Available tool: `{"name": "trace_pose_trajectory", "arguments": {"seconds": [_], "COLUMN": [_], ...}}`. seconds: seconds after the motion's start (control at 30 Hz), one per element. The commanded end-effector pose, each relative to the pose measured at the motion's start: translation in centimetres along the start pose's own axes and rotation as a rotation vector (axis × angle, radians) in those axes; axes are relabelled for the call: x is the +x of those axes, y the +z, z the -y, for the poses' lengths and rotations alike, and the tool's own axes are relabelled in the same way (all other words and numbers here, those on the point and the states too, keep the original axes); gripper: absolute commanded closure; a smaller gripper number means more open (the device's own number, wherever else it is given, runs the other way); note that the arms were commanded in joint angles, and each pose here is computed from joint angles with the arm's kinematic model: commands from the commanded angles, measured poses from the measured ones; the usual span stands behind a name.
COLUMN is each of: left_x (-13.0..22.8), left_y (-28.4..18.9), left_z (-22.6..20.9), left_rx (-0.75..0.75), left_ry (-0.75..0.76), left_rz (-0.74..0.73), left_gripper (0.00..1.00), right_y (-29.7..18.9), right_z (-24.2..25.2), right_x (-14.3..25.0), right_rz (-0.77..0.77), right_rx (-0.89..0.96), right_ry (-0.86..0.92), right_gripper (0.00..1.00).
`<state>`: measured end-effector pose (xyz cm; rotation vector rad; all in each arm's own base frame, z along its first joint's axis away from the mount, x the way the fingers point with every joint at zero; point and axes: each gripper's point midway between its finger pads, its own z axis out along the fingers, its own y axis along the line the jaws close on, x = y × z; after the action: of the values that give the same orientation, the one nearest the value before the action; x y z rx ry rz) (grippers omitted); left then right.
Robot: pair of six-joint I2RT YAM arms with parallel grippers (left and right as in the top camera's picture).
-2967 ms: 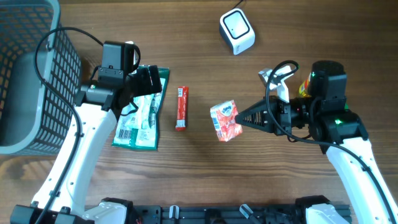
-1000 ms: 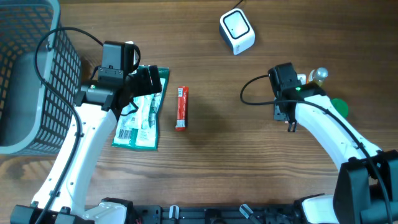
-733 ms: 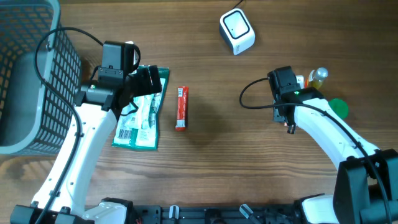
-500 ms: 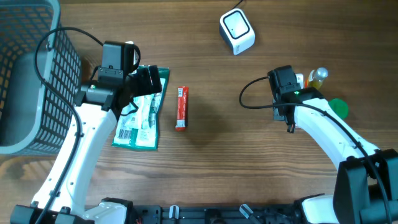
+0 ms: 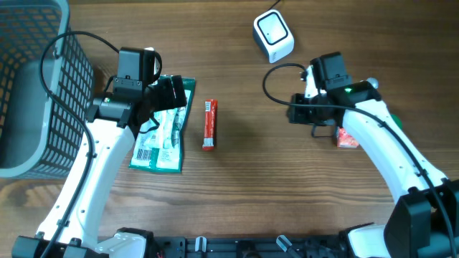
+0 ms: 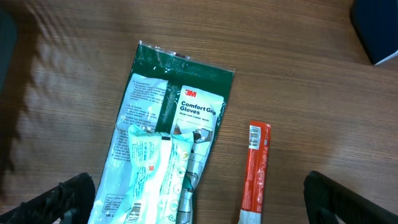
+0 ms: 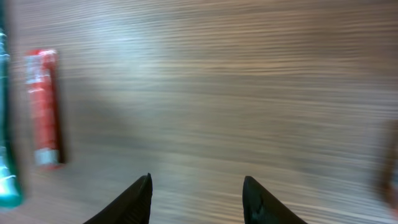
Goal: Scan the item barcode
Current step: 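Release the pack and lower the right gripper onto the red stick snack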
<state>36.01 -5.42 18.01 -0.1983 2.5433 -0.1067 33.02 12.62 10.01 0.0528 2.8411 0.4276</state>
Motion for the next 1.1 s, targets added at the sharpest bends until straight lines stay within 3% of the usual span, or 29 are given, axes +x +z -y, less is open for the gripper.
{"name": "trace_pose_trajectory", "arguments": {"seconds": [0.0, 0.1, 0.13, 0.2, 0.3, 0.4, 0.43, 0.53, 0.6, 0.63, 1.07], "left_x": [-0.2, -0.2, -0.2, -0.2, -0.2, -0.2, -0.2, -0.2, -0.2, -0.2, -0.2], "left_y": [0.0, 0.0, 0.0, 0.0, 0.0, 0.0, 0.0, 0.0, 0.0, 0.0, 0.0], "left_z": [-0.1, -0.1, -0.1, -0.1, -0.1, -0.1, -0.1, -0.1, -0.1, -0.1, -0.1], "left_rx": [0.005, 0.005, 0.005, 0.005, 0.005, 0.005, 0.005, 0.005, 0.005, 0.005, 0.005], "left_ry": [-0.005, -0.005, -0.005, -0.005, -0.005, -0.005, -0.005, -0.005, -0.005, -0.005, -0.005], "left_rz": [0.002, 0.002, 0.002, 0.002, 0.002, 0.002, 0.002, 0.002, 0.002, 0.002, 0.002], "left_gripper": [0.00, 0.00, 0.00, 0.00, 0.00, 0.00, 0.00, 0.00, 0.00, 0.00, 0.00], "right_y": [0.2, 0.8, 1.0, 1.2, 1.5, 1.6, 1.7, 2.2, 2.9, 3.2, 9.1], "right_z": [-4.7, -7.7, -8.4, -9.8, -12.4, -14.7, -15.5, -17.5, -18.1, -18.4, -20.9], "right_x": [1.6, 2.8, 3.1, 3.5, 4.2, 5.1, 5.3, 5.9, 6.1, 6.2, 7.6], "right_rz": [-0.047, -0.057, -0.058, -0.061, -0.060, -0.052, -0.048, -0.033, -0.022, -0.016, -0.028], "right_rx": [-0.152, -0.188, -0.199, -0.221, -0.270, -0.310, -0.324, -0.349, -0.336, -0.331, -0.347], "right_ry": [0.034, 0.055, 0.072, 0.101, 0.047, -0.021, -0.040, -0.062, -0.039, -0.038, -0.091], "right_gripper": [0.52, 0.52, 0.28, 0.10, 0.01, 0.00, 0.02, 0.41, 0.82, 0.96, 0.96]}}
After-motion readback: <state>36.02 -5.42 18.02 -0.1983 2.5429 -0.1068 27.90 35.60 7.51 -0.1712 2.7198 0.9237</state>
